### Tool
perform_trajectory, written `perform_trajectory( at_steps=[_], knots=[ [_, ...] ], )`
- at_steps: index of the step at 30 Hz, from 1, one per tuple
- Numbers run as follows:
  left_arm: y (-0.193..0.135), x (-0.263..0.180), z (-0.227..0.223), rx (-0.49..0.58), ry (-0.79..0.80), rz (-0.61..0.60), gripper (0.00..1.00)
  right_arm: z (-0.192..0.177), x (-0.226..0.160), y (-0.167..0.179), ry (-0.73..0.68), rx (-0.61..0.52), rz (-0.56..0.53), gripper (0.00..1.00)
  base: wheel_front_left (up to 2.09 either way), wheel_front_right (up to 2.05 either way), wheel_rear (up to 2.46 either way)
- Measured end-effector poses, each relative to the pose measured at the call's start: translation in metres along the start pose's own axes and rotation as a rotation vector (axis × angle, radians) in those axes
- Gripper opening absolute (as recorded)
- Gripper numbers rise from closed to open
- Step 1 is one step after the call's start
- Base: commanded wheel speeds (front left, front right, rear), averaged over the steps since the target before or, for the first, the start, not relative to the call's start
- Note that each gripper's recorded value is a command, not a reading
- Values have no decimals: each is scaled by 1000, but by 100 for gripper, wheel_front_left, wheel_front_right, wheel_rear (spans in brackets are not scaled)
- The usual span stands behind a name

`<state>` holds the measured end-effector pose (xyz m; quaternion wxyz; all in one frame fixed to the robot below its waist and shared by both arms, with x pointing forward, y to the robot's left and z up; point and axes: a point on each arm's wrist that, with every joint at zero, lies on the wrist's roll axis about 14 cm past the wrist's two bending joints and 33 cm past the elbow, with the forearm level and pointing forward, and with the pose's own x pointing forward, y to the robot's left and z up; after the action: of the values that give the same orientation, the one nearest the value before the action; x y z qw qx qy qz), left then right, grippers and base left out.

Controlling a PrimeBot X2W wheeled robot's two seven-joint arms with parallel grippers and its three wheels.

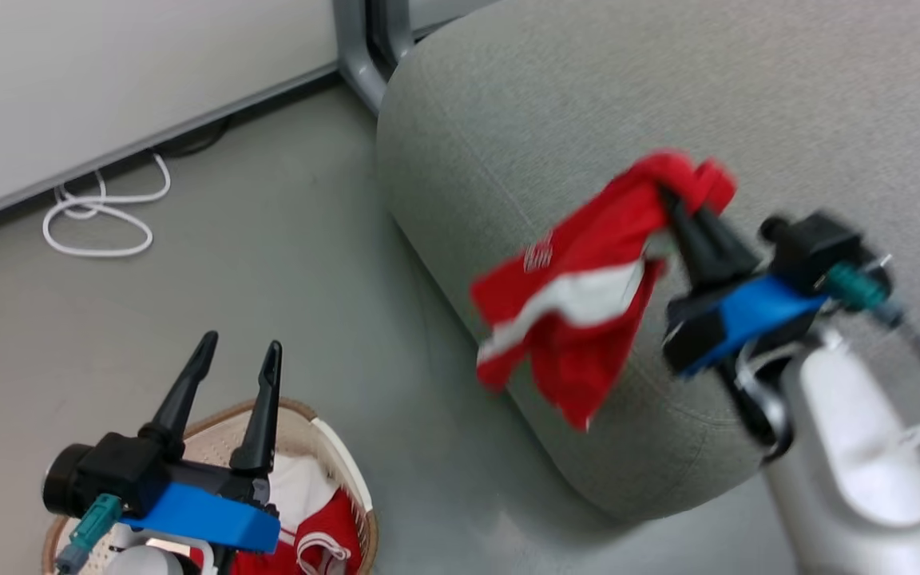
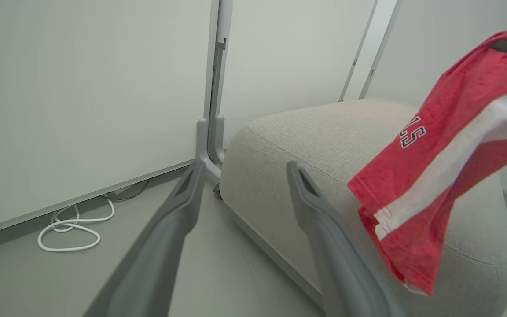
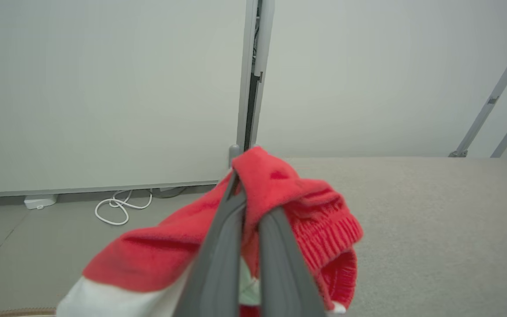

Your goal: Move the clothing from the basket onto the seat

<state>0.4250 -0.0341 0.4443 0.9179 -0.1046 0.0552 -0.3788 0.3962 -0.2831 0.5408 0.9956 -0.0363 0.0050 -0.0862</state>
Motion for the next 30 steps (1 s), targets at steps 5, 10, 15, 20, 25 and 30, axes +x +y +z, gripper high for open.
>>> perform_trajectory(
  at_steps=[5, 10, 15, 20, 25, 30],
  knots=[
    [18, 5, 0, -5, -23, 8, 100, 49, 50, -35, -101, -50, -53, 0, 0, 0, 0],
    [38, 4, -12, -4, -16, 20, 100, 69, 96, -67, -121, -83, -117, 0, 0, 0, 0],
    [54, -1, -26, -9, -4, 37, 100, 77, 131, -101, -150, -96, -216, 0, 0, 0, 0],
    [77, -6, -36, -4, 3, 76, 100, 39, 160, -110, -81, -102, -260, 0, 0, 0, 0],
    [93, -13, -45, 3, 20, 112, 100, -36, 168, -113, 101, -83, -287, 0, 0, 0, 0],
    [101, -20, -51, 1, 36, 142, 100, -86, 161, -114, 213, -34, -319, 70, 0, 0, 0]
  ],
)
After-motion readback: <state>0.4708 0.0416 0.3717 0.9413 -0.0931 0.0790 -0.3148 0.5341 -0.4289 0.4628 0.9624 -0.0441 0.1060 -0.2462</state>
